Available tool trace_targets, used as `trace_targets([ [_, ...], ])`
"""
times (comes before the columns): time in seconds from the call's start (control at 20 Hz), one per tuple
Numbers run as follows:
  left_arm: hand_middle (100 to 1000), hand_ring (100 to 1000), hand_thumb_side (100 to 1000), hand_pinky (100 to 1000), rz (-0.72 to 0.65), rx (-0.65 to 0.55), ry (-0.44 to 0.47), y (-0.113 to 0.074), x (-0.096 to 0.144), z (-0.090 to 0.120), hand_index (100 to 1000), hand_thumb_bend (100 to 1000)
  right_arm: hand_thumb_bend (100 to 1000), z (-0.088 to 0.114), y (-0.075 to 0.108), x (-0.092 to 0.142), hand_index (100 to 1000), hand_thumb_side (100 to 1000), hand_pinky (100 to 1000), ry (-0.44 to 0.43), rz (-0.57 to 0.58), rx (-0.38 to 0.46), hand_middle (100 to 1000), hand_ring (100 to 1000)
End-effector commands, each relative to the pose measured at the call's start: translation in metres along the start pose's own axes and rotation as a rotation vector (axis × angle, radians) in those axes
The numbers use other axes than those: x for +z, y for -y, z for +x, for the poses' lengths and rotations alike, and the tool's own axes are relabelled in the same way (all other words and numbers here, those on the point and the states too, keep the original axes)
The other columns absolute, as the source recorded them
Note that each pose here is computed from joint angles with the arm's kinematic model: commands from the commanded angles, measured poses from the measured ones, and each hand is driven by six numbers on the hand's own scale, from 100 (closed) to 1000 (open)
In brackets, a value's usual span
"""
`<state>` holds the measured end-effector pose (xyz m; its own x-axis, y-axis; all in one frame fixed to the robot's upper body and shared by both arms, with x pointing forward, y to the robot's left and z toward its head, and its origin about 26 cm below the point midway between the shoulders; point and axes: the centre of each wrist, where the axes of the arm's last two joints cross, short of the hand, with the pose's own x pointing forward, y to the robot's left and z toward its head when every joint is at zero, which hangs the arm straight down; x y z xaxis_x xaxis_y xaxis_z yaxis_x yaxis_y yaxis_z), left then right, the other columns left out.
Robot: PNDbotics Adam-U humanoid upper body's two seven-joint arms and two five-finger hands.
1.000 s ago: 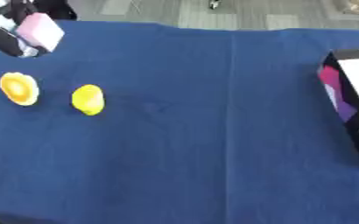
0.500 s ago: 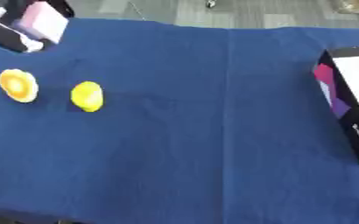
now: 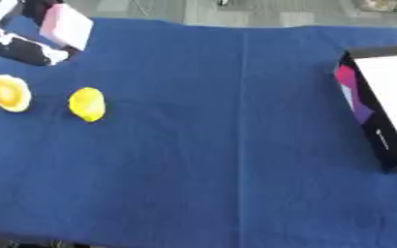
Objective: Pick up the objects with one hand, pass them to the other hand, and then place them into the box on the other side of the table.
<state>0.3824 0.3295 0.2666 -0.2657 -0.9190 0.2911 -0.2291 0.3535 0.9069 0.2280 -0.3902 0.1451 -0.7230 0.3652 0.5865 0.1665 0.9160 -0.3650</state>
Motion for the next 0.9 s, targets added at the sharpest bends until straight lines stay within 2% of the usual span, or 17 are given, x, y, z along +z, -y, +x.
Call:
trace_targets([
  [0.05, 415, 523, 100, 718, 0.029, 0.031, 0.026, -0.001, 0.0, 0.01, 492, 100, 100, 0.007, 0.007, -0.016, 1000, 470, 884, 0.051, 0.079, 0.012, 931, 1000],
  [0.35, 411, 511, 100, 731, 0.031, 0.12, 0.054, 0.025, 0.0, 0.021, 490, 100, 100, 0.011, 0.004, -0.038, 1000, 470, 883, 0.075, 0.233, 0.039, 928, 1000],
  [0.7, 405, 497, 100, 747, 0.052, 0.296, 0.106, 0.058, 0.005, 0.04, 486, 100, 100, 0.02, 0.003, -0.064, 987, 434, 880, 0.125, 0.375, 0.102, 921, 1000],
  [0.9, 402, 486, 170, 752, 0.053, 0.388, 0.111, 0.077, 0.006, 0.049, 484, 100, 100, 0.023, -0.003, -0.075, 985, 389, 877, 0.143, 0.447, 0.13, 920, 1000],
])
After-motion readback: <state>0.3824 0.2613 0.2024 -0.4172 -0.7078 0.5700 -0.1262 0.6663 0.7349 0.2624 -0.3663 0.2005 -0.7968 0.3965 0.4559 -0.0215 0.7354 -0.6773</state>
